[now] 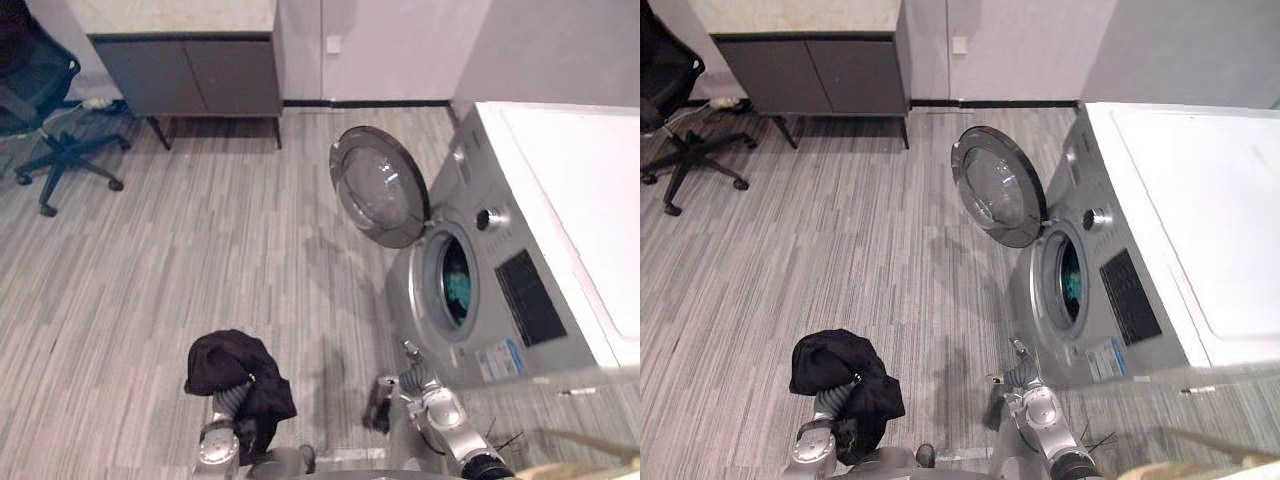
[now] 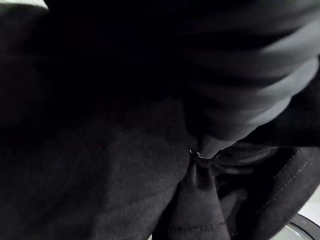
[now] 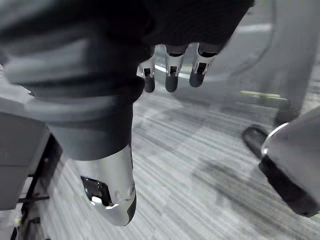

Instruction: Pick up the laundry basket with both hands and put the clothes into the washing machine.

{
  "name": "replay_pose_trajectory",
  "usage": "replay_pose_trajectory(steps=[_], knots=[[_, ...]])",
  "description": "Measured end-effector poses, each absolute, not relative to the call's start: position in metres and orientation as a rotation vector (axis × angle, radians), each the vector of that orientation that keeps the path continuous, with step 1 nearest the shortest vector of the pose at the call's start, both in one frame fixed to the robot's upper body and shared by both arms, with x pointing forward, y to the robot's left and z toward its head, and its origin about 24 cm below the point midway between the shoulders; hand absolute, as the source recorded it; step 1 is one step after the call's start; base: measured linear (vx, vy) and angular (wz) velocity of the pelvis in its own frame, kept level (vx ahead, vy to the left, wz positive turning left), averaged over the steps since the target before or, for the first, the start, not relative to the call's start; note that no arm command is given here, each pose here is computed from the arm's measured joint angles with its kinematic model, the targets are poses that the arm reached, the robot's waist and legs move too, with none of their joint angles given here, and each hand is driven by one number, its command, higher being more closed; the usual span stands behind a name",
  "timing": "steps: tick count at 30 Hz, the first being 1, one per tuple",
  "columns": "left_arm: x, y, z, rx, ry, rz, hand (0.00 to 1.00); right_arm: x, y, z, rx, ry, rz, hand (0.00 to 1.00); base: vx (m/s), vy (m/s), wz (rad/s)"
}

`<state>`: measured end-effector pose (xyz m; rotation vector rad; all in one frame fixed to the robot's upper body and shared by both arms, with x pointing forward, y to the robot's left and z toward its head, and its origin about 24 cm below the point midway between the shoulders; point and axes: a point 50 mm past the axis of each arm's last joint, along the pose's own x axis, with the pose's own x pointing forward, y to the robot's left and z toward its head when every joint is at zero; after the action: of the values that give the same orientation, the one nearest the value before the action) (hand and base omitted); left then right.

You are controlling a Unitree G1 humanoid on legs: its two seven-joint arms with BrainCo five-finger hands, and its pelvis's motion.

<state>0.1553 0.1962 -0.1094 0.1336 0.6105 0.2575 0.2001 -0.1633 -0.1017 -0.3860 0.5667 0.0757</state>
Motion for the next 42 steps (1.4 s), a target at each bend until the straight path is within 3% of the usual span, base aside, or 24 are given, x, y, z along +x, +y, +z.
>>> replay_pose_trajectory(steps=[9,14,17,27,39,42], knots=[[0.172,0.171,-0.104,0.103,0.561,0.158,1.0,0.205,-0.175,-0.098,-0.404,0.556,0.032,0.0,0.53,-0.135,-0.74],[0.19,0.158,-0.091,0.103,0.479,0.112,1.0,0.195,-0.17,-0.109,-0.386,0.619,0.03,0.0,0.3,0.184,-1.36],[0.196,0.141,-0.09,0.087,0.475,0.063,1.0,0.191,-0.188,-0.109,-0.436,0.631,-0.003,0.0,0.18,0.422,-1.53],[0.205,0.161,-0.078,0.176,0.417,0.051,1.0,0.186,-0.162,-0.114,-0.424,0.632,0.064,0.0,0.06,0.177,-1.15],[0.201,0.149,-0.076,0.098,0.409,0.053,1.0,0.183,-0.184,-0.113,-0.457,0.647,0.004,0.0,0.04,-0.089,-0.67],[0.218,0.14,-0.064,0.095,0.35,0.021,1.0,0.197,-0.197,-0.105,-0.48,0.618,-0.053,0.0,-0.08,0.117,-0.89]])
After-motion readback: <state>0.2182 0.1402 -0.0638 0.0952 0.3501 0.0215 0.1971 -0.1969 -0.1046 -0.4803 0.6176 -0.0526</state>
